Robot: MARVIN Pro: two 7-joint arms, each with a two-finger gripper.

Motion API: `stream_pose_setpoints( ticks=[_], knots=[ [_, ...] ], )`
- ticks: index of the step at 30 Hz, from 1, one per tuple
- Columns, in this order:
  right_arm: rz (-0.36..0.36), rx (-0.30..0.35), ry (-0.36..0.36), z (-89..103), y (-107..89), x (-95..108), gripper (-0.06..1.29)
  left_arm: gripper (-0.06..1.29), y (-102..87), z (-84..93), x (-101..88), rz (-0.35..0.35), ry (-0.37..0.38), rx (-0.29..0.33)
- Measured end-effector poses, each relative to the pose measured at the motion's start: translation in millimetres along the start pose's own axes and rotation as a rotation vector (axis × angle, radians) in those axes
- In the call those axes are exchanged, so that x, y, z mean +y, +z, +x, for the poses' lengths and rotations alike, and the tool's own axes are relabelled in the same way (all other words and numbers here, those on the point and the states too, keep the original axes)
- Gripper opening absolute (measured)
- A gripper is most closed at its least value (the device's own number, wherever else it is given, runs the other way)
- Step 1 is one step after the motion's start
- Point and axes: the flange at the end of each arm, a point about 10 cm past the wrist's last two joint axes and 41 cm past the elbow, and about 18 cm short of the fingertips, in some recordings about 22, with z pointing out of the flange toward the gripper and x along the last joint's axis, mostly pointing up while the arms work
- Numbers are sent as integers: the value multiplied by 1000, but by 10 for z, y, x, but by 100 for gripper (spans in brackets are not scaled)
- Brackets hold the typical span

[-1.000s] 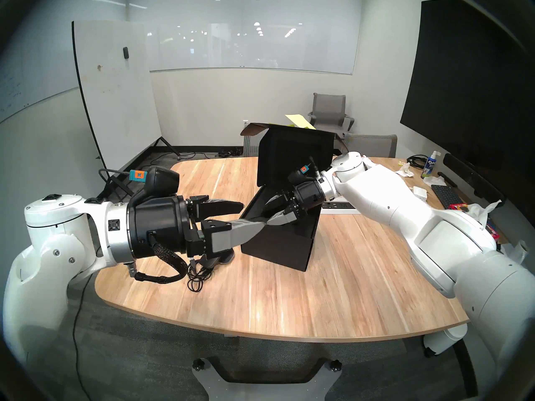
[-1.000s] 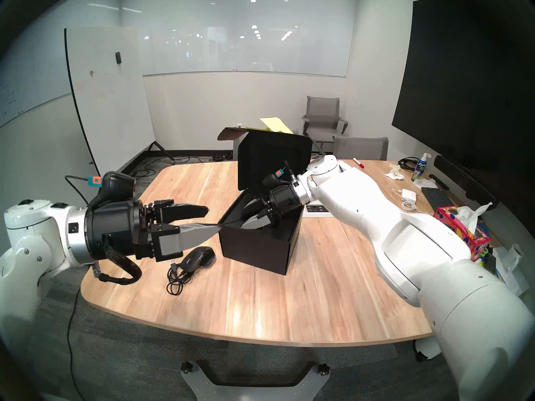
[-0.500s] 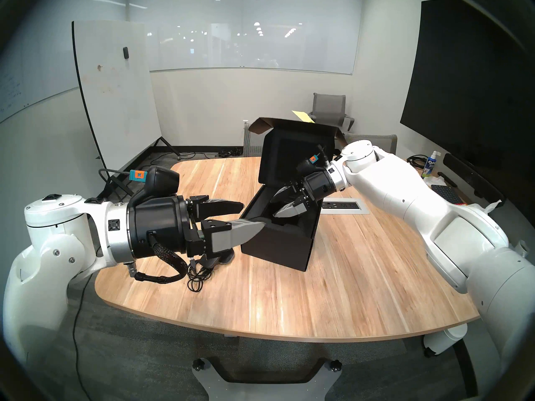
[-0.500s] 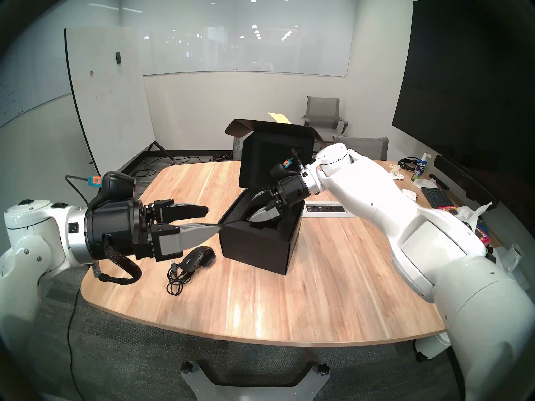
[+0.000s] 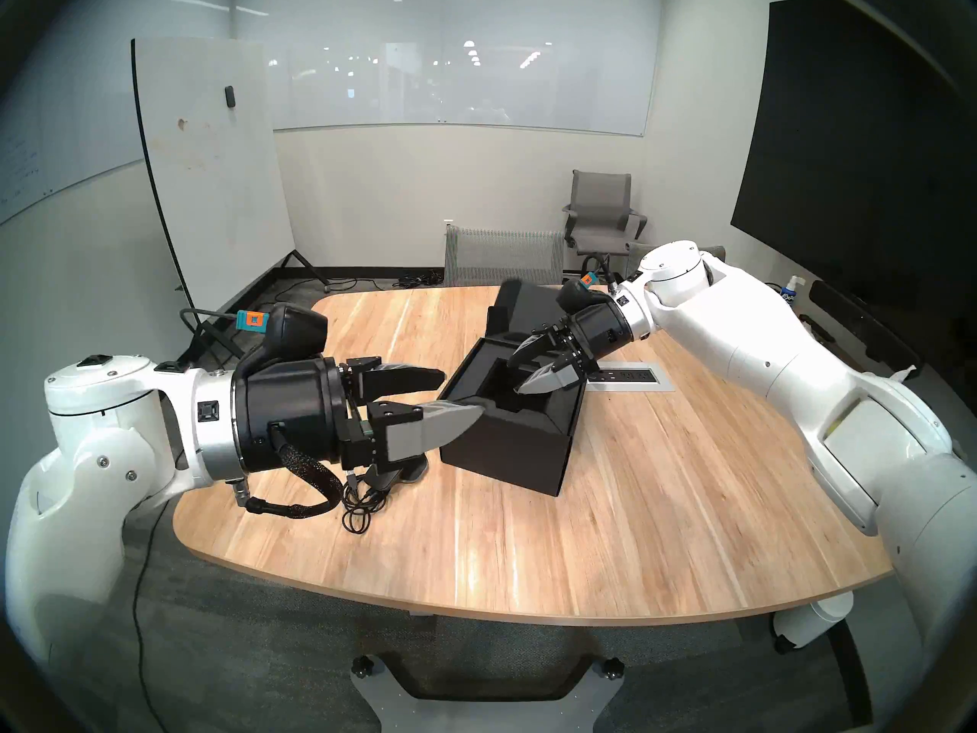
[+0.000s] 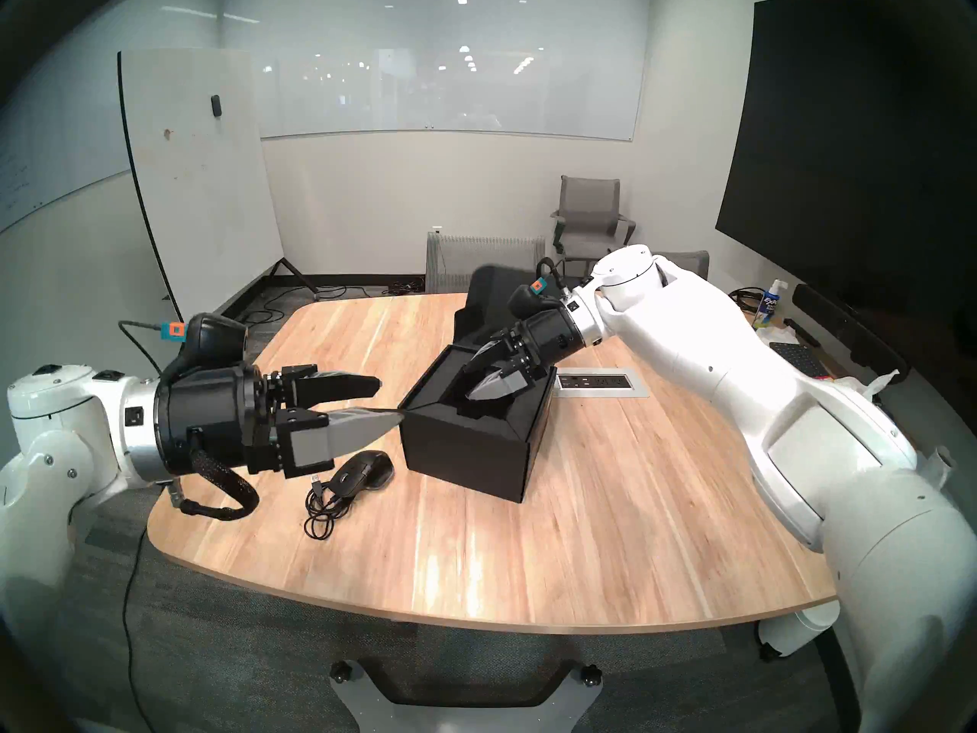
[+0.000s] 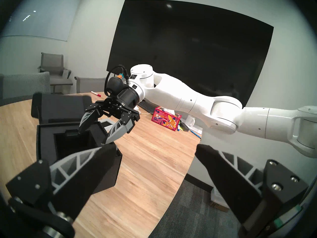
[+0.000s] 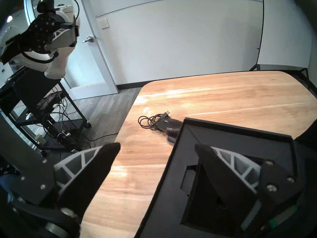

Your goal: Open the box and place the mouse inside

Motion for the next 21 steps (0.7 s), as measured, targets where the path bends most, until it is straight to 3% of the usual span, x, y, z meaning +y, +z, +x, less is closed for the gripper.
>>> stream_pose_setpoints(
  ticks=[21],
  knots=[
    [-25,-45,86,-260,139,-439,118,127,0,1,0,0,0,0]
  ],
)
